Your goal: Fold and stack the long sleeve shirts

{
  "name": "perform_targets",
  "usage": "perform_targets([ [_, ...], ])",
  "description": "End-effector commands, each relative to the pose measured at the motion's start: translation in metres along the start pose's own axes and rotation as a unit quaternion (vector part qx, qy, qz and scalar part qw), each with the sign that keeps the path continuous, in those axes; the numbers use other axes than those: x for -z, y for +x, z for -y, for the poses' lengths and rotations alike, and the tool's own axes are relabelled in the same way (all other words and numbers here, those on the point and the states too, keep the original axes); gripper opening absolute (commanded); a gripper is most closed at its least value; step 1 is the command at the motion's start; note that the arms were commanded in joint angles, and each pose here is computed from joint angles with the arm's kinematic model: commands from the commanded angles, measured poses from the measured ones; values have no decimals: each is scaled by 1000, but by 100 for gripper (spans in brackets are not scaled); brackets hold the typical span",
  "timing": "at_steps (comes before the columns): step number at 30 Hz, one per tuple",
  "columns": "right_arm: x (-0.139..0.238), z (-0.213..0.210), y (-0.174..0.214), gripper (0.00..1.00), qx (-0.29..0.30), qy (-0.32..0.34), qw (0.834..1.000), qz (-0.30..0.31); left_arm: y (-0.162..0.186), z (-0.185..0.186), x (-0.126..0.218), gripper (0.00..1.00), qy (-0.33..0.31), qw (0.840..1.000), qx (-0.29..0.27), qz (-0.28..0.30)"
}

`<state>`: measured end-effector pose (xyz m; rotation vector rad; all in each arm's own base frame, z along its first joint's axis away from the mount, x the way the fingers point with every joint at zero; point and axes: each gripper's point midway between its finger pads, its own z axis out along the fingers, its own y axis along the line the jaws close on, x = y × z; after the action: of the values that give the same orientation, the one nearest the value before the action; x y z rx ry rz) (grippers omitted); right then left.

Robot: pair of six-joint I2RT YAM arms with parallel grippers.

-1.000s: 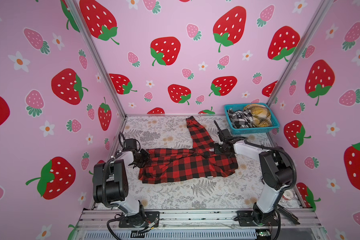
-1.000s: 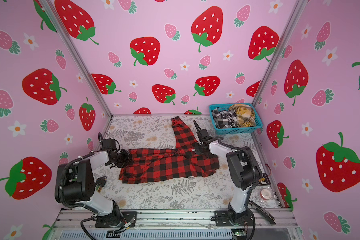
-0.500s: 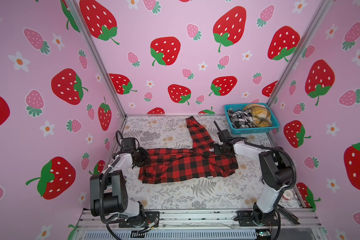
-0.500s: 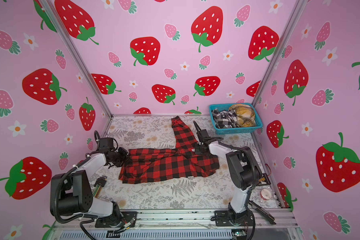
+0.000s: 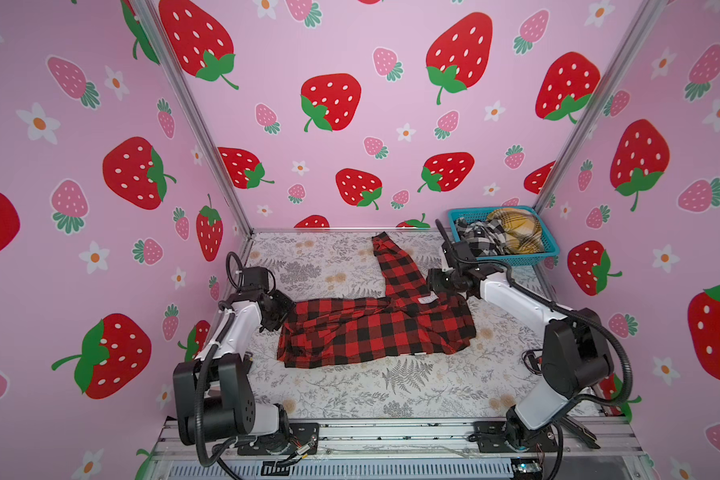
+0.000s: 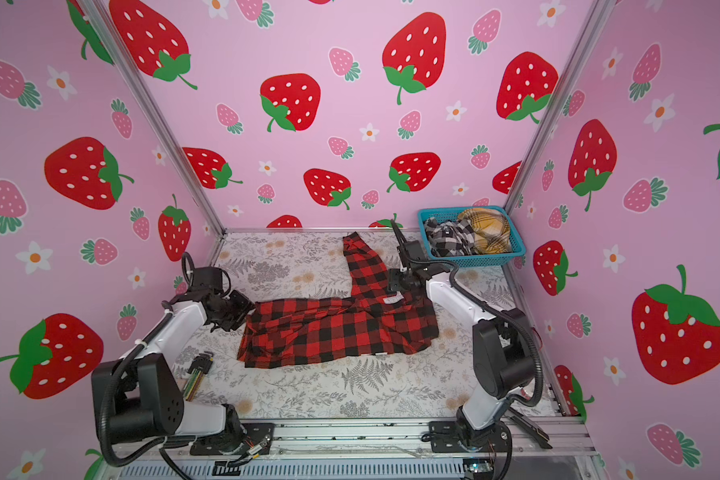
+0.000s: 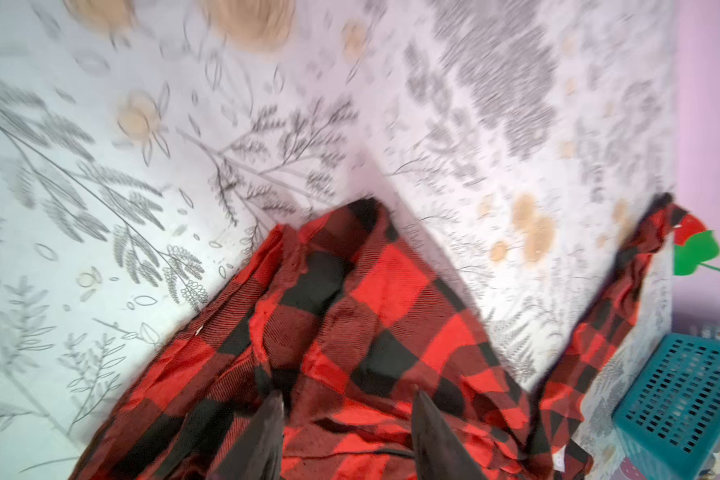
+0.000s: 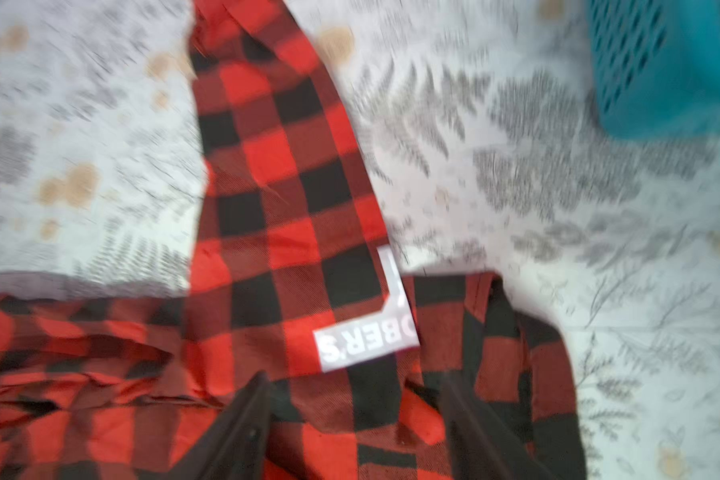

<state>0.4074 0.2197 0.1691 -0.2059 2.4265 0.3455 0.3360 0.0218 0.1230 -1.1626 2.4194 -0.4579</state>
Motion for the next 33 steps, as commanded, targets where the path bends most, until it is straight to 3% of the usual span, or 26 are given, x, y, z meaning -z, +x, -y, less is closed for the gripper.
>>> perform_targets([
  [1, -4, -11, -24, 76, 34, -11, 999, -3, -1, 9, 11, 47, -29, 999, -16, 2],
  [4, -32, -19, -44, 76, 53, -13, 998, -10, 12, 37, -14, 30, -4, 999, -28, -43],
  [9, -84, -30, -66, 75, 77, -17, 997, -23, 40, 65, -48, 0, -15, 993, -71, -95],
  [17, -164, -30, -65, 75, 97, -5, 994, -53, 76, 21, -68, 0, -74, 984, -94, -129],
  [25, -210, -9, -48, 79, 121, 31, 990, -63, 104, -29, -78, 0, -116, 975, -94, -162],
  [30, -232, -1, -19, 65, 126, 33, 987, -96, 107, -33, -77, 0, -115, 975, -94, -167],
  [33, -236, -1, -13, 43, 128, 30, 986, -102, 102, -28, -74, 0, -112, 976, -98, -160],
])
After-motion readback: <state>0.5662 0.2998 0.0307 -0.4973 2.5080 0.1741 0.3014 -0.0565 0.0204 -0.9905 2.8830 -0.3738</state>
